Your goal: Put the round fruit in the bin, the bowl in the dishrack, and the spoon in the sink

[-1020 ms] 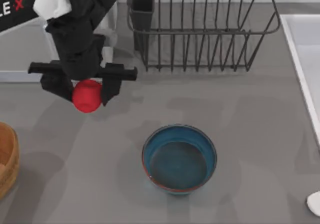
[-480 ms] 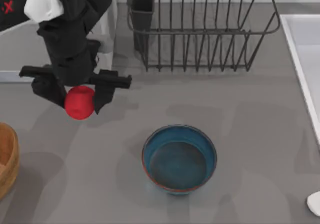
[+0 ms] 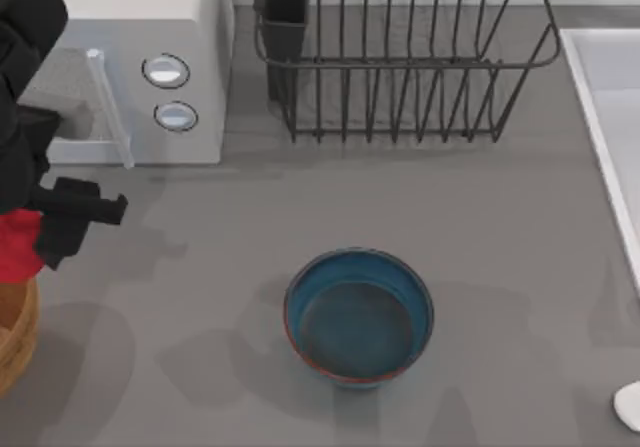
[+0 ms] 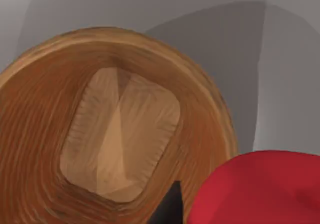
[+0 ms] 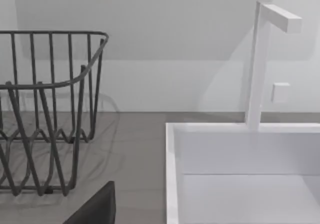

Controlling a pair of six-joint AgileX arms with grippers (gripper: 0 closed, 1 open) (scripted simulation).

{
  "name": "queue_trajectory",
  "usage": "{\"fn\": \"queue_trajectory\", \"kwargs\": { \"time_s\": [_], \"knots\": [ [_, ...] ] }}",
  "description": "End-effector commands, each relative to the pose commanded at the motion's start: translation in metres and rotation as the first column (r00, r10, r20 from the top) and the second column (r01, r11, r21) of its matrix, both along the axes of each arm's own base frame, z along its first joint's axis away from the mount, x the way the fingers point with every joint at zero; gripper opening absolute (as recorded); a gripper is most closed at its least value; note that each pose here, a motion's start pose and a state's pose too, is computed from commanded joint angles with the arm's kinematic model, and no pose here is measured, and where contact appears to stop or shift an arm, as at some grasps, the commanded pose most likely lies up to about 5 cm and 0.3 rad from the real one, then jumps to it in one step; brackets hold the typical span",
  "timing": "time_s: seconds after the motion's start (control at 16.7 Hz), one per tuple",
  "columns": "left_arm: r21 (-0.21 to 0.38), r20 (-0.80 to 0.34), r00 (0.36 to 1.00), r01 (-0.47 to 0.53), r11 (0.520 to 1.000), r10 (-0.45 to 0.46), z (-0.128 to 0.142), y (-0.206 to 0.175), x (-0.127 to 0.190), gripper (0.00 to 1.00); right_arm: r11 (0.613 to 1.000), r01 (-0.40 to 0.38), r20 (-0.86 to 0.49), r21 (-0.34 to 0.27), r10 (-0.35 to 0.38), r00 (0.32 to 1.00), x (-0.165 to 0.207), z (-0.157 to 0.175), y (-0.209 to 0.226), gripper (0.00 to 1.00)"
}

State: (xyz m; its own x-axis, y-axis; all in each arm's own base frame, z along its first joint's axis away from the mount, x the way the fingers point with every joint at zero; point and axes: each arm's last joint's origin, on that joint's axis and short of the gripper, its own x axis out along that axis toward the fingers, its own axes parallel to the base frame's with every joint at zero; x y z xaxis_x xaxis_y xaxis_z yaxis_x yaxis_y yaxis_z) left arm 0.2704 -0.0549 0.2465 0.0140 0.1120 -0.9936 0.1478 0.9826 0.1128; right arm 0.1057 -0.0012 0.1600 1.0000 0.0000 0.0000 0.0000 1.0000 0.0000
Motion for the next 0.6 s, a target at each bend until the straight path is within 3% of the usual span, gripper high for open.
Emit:
{"fn": "queue_trajectory", "kwargs": {
  "time_s": [0.36, 0.6],
  "knots": [
    [0.097, 0.089, 0.990, -0.118, 0.988, 0.109, 0.021, 0.048, -0.046, 0.00, 1.000, 0.000, 0.000, 0.000, 0.000, 1.000, 0.000, 0.000, 0.000, 1.00],
    [0.106, 0.095, 0.989, -0.125, 0.987, 0.115, 0.022, 0.051, -0.048, 0.00, 1.000, 0.000, 0.000, 0.000, 0.000, 1.000, 0.000, 0.000, 0.000, 1.00]
  ]
}}
